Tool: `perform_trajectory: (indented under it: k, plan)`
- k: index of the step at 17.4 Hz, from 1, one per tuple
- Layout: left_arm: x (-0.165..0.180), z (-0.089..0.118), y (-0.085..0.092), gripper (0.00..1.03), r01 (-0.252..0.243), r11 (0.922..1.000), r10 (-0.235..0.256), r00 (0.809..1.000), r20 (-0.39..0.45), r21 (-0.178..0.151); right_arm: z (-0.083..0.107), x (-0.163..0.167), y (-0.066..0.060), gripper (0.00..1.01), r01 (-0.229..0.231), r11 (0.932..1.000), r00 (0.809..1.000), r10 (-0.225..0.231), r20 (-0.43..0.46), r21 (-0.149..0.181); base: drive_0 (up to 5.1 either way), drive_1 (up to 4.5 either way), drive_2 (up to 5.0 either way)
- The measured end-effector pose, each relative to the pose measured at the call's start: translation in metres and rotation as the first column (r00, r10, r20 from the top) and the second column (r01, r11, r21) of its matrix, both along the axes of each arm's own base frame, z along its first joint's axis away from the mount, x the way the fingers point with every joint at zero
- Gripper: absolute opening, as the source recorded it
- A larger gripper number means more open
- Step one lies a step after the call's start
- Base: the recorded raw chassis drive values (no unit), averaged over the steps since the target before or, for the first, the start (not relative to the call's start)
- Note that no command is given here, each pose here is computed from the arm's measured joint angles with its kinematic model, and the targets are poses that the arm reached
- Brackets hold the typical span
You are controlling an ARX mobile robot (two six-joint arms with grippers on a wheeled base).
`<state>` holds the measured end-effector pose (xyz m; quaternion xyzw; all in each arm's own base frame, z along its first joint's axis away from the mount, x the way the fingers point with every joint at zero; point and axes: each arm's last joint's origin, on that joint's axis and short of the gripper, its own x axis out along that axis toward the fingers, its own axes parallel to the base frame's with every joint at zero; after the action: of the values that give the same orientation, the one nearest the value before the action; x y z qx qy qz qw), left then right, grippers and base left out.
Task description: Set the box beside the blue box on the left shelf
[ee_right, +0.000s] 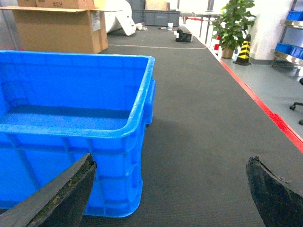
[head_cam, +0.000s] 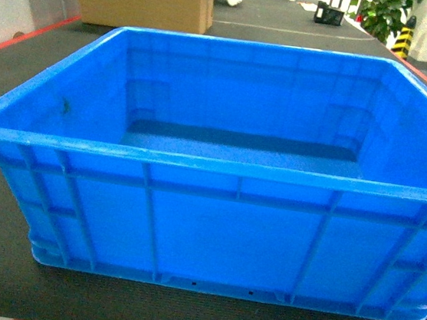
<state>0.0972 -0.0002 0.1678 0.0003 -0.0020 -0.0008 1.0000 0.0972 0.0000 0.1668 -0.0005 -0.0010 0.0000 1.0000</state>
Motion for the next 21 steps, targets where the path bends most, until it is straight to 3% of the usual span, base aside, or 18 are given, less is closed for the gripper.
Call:
perform_trajectory:
  k: [17, 18, 19, 20, 21]
  plan:
    - [0.0, 0.0, 0.0, 0.98, -0.001, 1.0, 0.001, 1.0, 0.0, 0.0, 0.0, 0.0, 0.0, 0.98, 0.0, 1.0, 1.0, 0.0, 0.0, 0.0, 0.0, 0.0, 0.0]
    - [0.001, -0.004, -0.003, 0.98, -0.099, 0.995, 0.099, 0.99, -0.097, 0.012, -0.002, 0.0, 0.0, 0.98, 0.042, 0.9991, 0.998, -0.042, -0.049, -0.012, 0.0, 0.0, 0.0]
    - [0.004, -0.005, -0.006, 0.98, -0.175, 0.9836, 0.18, 0.973, -0.144, 0.042, -0.005, 0.003, 0.005, 0.98, 0.11, 0.9922, 0.979, -0.118, -0.165, -0.059, 0.0, 0.0, 0.0]
    - [0.008, -0.005, -0.001, 0.98, -0.261, 0.9637, 0.266, 0.953, -0.143, 0.057, -0.006, 0.006, 0.008, 0.98, 0.16, 0.9834, 0.968, -0.173, -0.183, -0.086, 0.0, 0.0, 0.0]
    - [0.013, 0.004, 0.005, 0.98, -0.324, 0.9449, 0.327, 0.938, -0.114, 0.043, -0.001, 0.01, 0.009, 0.98, 0.204, 0.9748, 0.963, -0.217, -0.162, -0.09, 0.0, 0.0, 0.0]
